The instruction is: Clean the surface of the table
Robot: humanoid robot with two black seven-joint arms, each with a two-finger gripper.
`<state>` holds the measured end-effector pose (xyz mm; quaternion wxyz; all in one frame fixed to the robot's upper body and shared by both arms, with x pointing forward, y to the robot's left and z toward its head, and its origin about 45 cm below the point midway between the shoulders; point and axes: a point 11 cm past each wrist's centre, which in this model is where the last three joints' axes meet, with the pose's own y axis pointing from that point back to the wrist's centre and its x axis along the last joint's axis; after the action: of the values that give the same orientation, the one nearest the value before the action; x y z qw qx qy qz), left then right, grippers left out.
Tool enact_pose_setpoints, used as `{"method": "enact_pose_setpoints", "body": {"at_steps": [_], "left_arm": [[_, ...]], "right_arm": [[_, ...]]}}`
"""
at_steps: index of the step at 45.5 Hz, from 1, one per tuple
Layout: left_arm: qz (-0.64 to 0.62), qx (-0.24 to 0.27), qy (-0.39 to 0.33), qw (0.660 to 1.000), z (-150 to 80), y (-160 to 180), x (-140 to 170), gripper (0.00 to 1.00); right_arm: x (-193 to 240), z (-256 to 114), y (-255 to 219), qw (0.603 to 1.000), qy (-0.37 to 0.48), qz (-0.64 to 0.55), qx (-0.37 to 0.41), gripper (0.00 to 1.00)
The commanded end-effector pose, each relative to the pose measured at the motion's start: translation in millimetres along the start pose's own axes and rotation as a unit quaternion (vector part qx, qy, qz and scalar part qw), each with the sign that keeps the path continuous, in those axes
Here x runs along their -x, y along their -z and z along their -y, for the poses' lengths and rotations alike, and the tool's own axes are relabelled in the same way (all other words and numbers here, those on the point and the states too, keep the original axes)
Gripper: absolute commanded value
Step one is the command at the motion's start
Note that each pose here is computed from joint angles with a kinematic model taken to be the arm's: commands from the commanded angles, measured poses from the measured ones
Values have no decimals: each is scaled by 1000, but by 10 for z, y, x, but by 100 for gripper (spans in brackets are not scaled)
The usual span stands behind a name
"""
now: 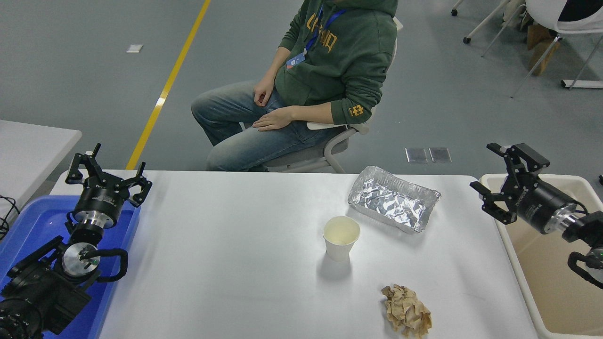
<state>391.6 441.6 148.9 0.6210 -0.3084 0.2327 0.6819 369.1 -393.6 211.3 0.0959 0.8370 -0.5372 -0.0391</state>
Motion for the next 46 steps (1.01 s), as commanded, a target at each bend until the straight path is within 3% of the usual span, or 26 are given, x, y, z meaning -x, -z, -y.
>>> {"method": "enact_pose_setpoints", "body": {"at_steps": [1, 11, 21, 30, 46], "left_arm": [[0, 1, 0, 1000, 0, -3, -2, 100], [0, 1, 0, 1000, 0, -3, -2, 100], [0, 1, 0, 1000, 0, -3, -2, 100], [0, 0, 0, 1000, 1, 1, 3, 100], [0, 0, 0, 1000, -1, 0, -2, 100]], "right_arm": [[294, -15, 67, 988, 82, -123, 38, 100], [644, 12, 158, 943, 185, -272, 50, 100], [996, 141, 404, 896, 280, -341, 55, 100], [1184, 367, 597, 869, 299, -391, 59, 100], [1605, 773, 416, 833, 310, -440, 128, 100]]}}
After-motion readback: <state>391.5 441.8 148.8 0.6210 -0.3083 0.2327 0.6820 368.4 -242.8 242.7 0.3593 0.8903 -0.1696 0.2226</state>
